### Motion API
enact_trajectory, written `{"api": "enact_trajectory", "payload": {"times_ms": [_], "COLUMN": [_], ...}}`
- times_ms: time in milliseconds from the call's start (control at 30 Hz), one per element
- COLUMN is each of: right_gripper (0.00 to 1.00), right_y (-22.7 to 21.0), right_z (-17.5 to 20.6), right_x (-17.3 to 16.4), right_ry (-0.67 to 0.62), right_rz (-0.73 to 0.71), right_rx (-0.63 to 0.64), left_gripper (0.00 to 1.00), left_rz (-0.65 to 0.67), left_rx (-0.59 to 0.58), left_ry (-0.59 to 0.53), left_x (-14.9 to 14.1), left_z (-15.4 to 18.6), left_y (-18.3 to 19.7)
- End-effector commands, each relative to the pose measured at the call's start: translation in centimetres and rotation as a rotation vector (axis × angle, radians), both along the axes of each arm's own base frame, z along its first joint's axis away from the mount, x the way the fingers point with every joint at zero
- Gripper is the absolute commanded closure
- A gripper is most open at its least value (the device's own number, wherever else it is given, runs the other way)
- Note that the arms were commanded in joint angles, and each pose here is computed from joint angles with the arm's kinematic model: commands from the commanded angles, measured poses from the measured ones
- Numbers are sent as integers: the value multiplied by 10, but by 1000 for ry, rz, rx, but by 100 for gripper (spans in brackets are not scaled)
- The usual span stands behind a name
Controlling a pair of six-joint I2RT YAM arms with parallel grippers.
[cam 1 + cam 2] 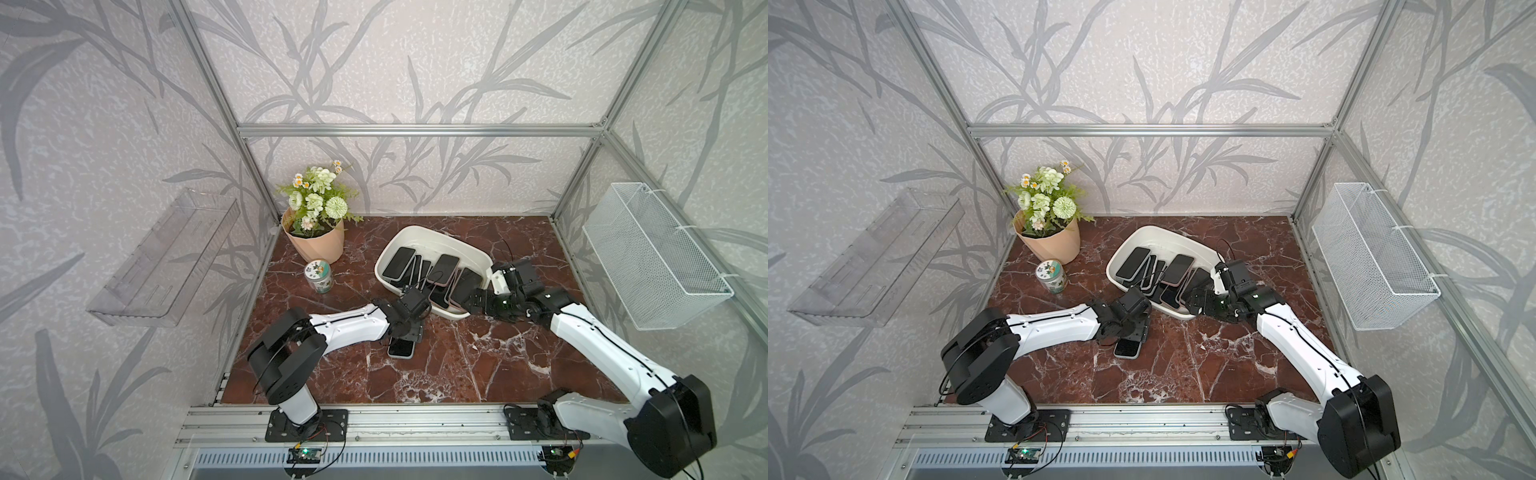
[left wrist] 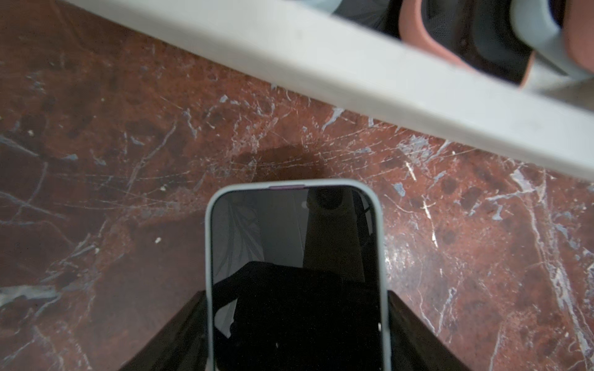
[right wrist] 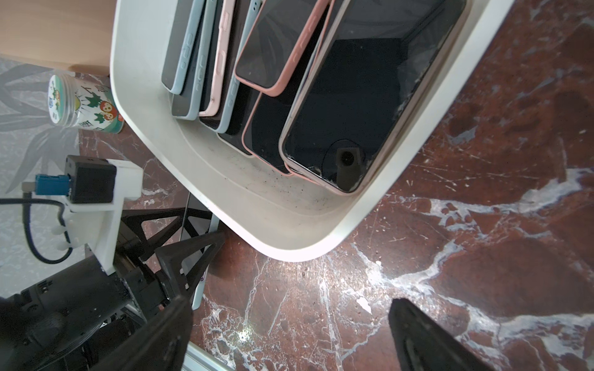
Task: Take the phone out of the storage box
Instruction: Place the phone at the center of the board.
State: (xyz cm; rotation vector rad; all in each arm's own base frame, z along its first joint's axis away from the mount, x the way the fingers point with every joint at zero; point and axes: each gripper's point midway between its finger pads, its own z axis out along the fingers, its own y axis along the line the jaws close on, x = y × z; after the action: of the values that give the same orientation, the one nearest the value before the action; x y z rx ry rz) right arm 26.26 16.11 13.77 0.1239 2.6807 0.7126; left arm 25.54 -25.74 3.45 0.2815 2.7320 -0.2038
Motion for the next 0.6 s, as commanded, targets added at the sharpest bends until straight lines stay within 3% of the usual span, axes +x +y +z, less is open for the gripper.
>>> {"api": "enact_trajectory", "payload": {"times_ms": [0, 233, 567], "right_gripper": [1, 1, 1], "right_y": [-4, -8, -12], "right_z": [-4, 1, 3], "right_x": [2, 5, 4], "right_ry": [10, 10, -3], "right_rz": [-15, -22, -38], "right_rx": [-37, -70, -72], "left_gripper": [26, 12, 6], "left_rz": [-4, -3, 12], "left_rx": [-32, -19, -20], "left_ry": [-4, 34, 35], "left_x": [8, 6, 4], "left_z": [7, -1, 5], "left_y": [-16, -18, -14]}}
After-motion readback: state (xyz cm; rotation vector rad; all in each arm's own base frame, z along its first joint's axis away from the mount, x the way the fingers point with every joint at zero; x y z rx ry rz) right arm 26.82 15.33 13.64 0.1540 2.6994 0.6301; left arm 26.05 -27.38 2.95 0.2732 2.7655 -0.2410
